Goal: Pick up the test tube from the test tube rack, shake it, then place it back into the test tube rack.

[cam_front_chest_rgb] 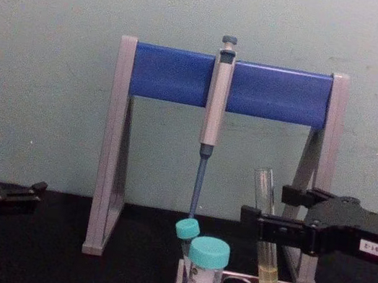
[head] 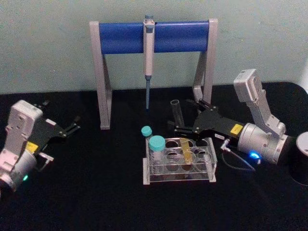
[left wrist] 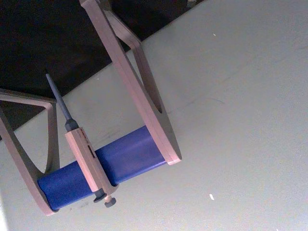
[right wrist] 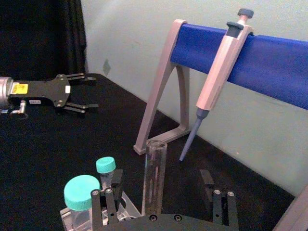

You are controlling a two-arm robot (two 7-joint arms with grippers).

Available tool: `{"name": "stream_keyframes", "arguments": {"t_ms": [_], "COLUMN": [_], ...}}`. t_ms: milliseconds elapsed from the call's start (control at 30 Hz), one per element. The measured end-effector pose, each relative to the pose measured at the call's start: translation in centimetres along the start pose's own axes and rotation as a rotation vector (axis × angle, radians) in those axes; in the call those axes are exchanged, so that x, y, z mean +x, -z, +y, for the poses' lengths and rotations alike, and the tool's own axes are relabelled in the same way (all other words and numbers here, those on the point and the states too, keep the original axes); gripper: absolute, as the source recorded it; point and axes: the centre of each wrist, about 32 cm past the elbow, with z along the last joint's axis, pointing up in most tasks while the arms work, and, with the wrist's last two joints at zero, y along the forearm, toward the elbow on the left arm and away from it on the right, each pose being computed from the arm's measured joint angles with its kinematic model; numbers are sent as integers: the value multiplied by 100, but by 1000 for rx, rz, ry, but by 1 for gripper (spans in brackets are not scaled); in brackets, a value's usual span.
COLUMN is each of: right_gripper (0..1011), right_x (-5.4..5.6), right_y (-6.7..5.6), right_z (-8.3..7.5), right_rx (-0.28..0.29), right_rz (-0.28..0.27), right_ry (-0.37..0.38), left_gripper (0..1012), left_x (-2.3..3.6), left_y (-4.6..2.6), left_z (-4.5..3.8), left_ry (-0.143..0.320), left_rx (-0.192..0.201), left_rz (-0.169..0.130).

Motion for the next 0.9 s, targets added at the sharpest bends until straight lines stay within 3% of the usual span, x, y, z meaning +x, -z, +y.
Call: {"name": "stream_keyframes", "arguments": {"t_ms": [900], "right_gripper": [1000], "right_x": [-1], "right_y": [-10], "right_z": [8], "right_rx": [-5], "right_rz": [-2], "right_ry": [-30], "left_gripper": [1001], "left_x": [0], "left_y": [0], "left_z": [0], "left_ry": [0], "left_rx": [0], "left_rz": [0]}}
